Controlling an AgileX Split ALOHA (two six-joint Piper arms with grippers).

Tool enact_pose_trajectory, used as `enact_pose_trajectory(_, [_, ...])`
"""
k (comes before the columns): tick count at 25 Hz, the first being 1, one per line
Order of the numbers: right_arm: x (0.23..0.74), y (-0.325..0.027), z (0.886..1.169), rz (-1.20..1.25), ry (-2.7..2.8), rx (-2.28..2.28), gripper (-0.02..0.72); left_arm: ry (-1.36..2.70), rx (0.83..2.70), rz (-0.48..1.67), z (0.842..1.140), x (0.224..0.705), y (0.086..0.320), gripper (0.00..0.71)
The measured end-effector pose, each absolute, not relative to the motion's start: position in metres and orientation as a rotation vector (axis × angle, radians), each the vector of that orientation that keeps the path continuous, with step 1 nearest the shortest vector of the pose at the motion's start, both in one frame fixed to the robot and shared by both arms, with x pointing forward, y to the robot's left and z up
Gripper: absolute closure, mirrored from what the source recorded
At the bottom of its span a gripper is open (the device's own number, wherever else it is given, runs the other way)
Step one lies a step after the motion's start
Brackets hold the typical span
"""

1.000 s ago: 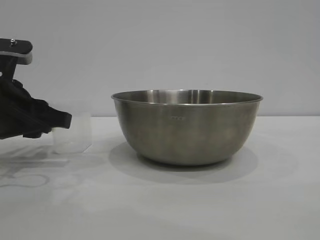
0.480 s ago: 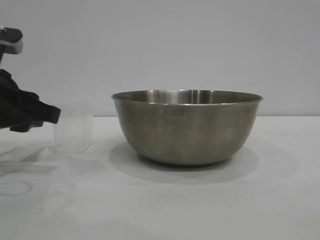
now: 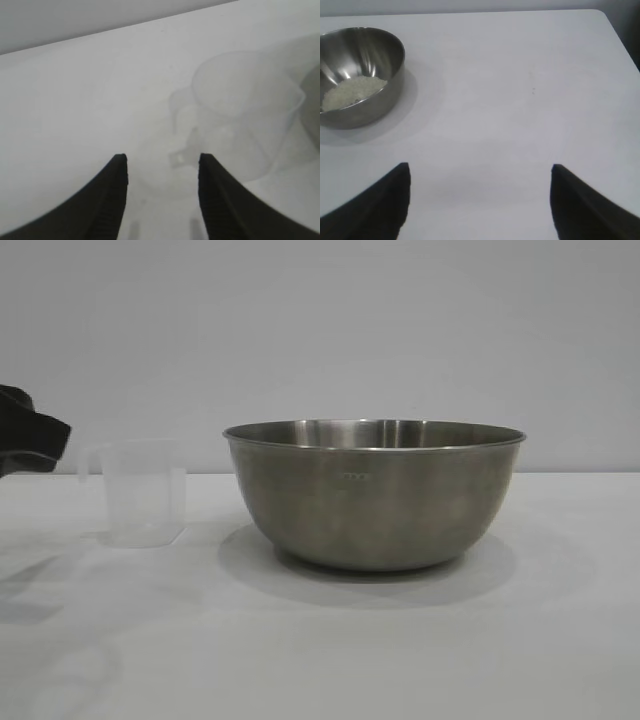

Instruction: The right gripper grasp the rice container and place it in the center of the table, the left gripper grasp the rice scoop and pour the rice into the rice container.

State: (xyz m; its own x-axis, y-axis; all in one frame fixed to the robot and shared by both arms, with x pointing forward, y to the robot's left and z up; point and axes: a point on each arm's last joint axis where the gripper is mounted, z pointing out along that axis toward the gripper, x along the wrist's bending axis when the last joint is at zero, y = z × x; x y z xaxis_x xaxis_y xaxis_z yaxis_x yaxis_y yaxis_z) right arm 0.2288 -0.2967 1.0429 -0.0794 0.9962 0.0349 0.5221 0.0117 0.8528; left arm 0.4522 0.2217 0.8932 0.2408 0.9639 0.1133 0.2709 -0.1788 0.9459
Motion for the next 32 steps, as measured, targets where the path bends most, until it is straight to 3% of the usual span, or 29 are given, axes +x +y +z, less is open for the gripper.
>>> enact_pose_trajectory(10, [0.229,-0.297,1.043,0.971,1.668,1.571,0.171,1.056,1.564,0.874,0.915,0.434,0.217,0.395])
enact_pose_trajectory(16, [0.229,-0.297,1.043,0.971,1.668,1.571,0.171,1.070,1.576,0.866,0.914,0.433,0.217,0.395])
enact_pose_trajectory(32, [0.229,-0.297,1.043,0.971,1.668,1.571,0.171,1.251,1.954,0.753,0.914,0.426,0.223,0.395])
